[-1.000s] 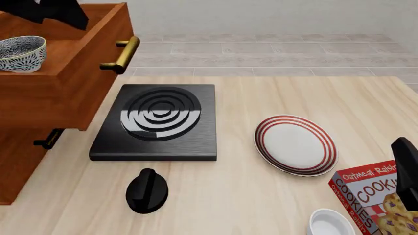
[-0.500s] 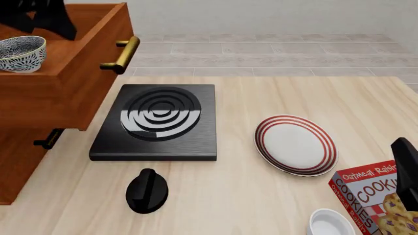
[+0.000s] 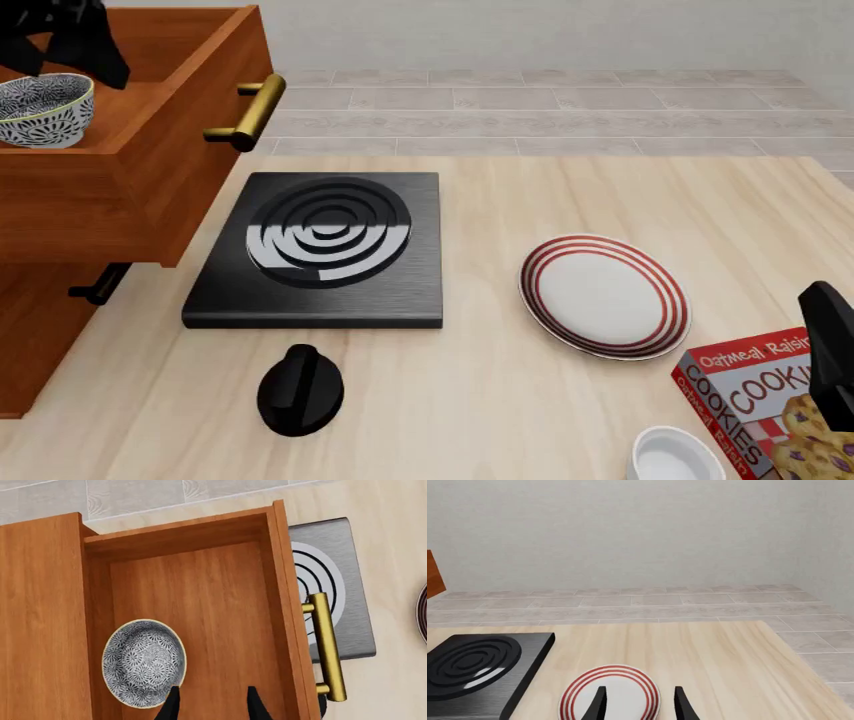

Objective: Pick the akita bowl in the top layer of the wooden cabinet and place it on the plate.

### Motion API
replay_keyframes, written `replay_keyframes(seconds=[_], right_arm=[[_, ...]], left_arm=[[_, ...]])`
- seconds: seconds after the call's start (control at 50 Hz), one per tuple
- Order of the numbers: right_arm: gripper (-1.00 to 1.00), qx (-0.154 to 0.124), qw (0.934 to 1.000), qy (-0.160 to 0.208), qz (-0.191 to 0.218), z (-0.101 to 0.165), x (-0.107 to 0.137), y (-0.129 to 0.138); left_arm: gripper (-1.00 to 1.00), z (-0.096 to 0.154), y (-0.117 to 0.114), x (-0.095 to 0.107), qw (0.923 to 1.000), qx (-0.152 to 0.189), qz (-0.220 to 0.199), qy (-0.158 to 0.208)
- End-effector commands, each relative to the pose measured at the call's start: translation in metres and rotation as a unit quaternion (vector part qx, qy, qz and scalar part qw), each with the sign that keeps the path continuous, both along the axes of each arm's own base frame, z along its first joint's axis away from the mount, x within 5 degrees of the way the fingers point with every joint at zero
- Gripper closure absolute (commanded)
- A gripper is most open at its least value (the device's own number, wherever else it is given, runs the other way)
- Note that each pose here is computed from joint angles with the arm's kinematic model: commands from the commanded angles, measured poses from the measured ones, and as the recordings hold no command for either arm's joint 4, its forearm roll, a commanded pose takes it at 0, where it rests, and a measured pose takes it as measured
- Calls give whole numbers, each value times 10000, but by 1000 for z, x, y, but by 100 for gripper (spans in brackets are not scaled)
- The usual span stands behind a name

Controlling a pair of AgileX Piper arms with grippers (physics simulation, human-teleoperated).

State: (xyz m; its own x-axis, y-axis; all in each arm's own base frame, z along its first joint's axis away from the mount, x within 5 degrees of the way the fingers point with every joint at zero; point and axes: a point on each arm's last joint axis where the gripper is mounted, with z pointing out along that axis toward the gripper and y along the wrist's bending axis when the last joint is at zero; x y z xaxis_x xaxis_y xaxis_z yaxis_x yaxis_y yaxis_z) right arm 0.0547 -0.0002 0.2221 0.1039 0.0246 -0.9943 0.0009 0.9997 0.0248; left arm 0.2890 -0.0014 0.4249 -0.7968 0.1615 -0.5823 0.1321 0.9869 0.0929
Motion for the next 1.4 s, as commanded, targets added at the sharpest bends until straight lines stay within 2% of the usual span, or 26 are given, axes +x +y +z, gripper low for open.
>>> replay_keyframes(seconds=[0.02,0.9,1.4], right_arm=[[-100,-4,10000,3,-1,0,0,0],[-100,13,10000,21,-9,-1,0,0],[-100,-11,10000,30,-12,-1,0,0]], left_arm=[[-100,-3,13,7,9999,62,141,49],[-100,-17,33,26,9990,130,314,277],[-100,-25,32,35,9984,47,399,387]])
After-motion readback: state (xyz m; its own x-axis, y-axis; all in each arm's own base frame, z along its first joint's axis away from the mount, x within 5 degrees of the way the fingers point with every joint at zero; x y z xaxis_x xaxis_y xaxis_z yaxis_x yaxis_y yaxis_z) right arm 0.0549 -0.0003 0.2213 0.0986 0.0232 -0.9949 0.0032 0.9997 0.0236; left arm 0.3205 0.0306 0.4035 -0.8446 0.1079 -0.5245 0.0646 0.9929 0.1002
